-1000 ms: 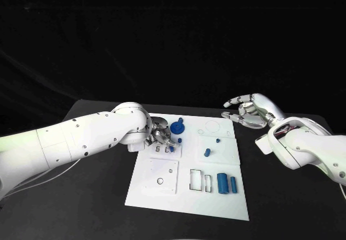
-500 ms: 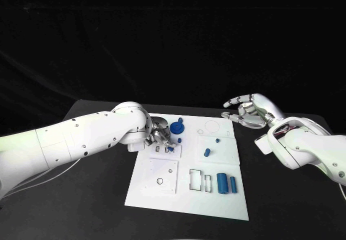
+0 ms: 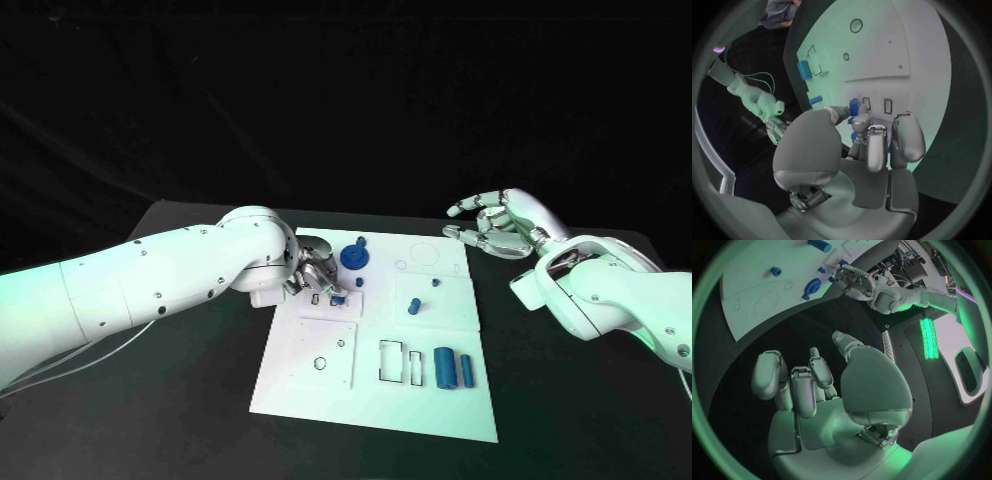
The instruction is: Assemble the parts on the task board
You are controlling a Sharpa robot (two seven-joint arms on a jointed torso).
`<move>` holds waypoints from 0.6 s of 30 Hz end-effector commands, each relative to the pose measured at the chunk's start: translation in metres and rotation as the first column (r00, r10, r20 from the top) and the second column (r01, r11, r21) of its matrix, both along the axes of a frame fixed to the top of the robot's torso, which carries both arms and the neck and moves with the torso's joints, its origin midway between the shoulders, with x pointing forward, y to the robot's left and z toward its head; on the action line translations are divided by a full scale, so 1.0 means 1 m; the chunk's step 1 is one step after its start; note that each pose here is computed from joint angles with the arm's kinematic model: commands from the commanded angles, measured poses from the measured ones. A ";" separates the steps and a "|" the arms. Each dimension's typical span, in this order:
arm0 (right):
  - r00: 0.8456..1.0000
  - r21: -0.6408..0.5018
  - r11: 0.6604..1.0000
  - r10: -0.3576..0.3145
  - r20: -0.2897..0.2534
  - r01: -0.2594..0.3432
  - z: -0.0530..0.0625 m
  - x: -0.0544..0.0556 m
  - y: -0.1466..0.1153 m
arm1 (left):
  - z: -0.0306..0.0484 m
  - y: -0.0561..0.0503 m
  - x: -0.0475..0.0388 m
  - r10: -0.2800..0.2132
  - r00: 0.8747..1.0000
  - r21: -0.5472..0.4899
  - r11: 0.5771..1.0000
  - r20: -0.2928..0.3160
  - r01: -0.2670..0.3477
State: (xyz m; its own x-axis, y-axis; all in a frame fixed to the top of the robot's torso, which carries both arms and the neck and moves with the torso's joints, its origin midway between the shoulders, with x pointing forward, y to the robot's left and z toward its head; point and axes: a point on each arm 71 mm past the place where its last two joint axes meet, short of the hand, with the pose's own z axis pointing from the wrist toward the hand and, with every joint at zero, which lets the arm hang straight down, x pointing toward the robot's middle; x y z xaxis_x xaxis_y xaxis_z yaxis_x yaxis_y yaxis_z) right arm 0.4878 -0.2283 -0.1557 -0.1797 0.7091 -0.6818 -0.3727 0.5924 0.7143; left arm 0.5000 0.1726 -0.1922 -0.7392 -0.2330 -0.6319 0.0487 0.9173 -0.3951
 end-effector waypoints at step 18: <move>1.000 -0.003 1.000 0.010 0.002 -0.010 -0.001 -0.001 0.000 | 0.0059 0.010 -0.0119 0.034 0.986 -0.025 0.999 0.164 -0.030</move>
